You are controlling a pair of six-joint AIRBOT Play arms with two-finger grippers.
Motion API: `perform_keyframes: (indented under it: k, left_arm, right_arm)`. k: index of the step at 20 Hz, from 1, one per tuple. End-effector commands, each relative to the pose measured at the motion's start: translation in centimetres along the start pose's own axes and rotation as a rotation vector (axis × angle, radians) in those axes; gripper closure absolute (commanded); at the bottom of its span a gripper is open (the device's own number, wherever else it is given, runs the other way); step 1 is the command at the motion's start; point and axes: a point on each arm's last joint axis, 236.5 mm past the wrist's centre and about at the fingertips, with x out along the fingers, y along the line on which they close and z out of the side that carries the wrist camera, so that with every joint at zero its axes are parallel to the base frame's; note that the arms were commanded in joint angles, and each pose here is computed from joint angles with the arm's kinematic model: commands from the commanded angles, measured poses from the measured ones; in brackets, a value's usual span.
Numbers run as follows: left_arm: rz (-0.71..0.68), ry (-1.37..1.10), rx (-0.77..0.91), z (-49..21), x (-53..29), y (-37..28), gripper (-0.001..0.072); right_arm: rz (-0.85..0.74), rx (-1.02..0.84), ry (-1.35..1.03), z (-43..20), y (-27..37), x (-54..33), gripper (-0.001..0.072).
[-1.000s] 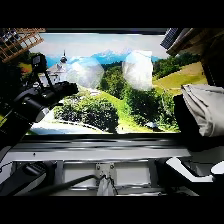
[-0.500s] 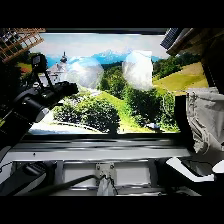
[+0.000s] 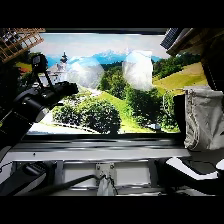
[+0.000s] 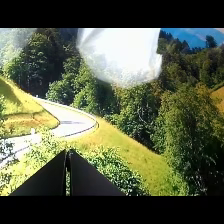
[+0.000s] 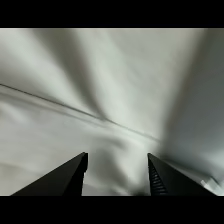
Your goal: Fold the clothes and pants, and hang the long-sleeved shirts on hangers.
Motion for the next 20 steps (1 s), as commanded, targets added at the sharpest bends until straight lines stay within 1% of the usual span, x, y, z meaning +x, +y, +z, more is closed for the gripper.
perform_keyframes:
  k: [1,2,3,5,7,9,11,13,16,20]
  left_arm:
    - [0.001,-0.001,0.0,0.0,0.0,0.0,0.0686]
    - [0.001,-0.001,0.0,0.0,0.0,0.0,0.0686]
    - [0.001,-0.001,0.0,0.0,0.0,0.0,0.0686]
    - [0.001,-0.001,0.0,0.0,0.0,0.0,0.0686]
    - [0.001,-0.001,0.0,0.0,0.0,0.0,0.0686]
    - [0.0,-0.001,0.0,0.1,0.0,0.0,0.0685]
    - [0.001,-0.001,0.0,0.0,0.0,0.0,0.0686]
    - [0.001,-0.001,0.0,0.0,0.0,0.0,0.0685]
    - [0.001,-0.001,0.0,0.0,0.0,0.0,0.0686]
    - [0.001,-0.001,0.0,0.0,0.0,0.0,0.0686]
  right_arm:
    - [0.366,-0.04,-0.323,6.7,9.3,-7.3,0.0258]
    - [0.469,-0.087,-0.435,8.3,12.8,-10.5,0.0258]
    - [0.55,-0.187,-0.543,9.0,16.6,-13.5,0.0258]
    - [0.636,-0.419,-0.665,7.4,24.4,-16.9,0.0258]
    - [0.703,-0.657,-0.663,2.1,32.1,-17.2,0.026]
    - [0.681,-0.936,-0.636,-4.6,37.5,-15.7,0.0261]
    - [0.612,-1.166,-0.649,-9.6,40.7,-14.0,0.0262]
    - [0.555,-1.317,-0.653,-13.0,42.1,-12.7,0.0262]
    - [0.591,-1.41,-0.627,-17.2,43.3,-12.8,0.026]
    - [0.621,-1.472,-0.61,-20.2,44.0,-12.8,0.026]
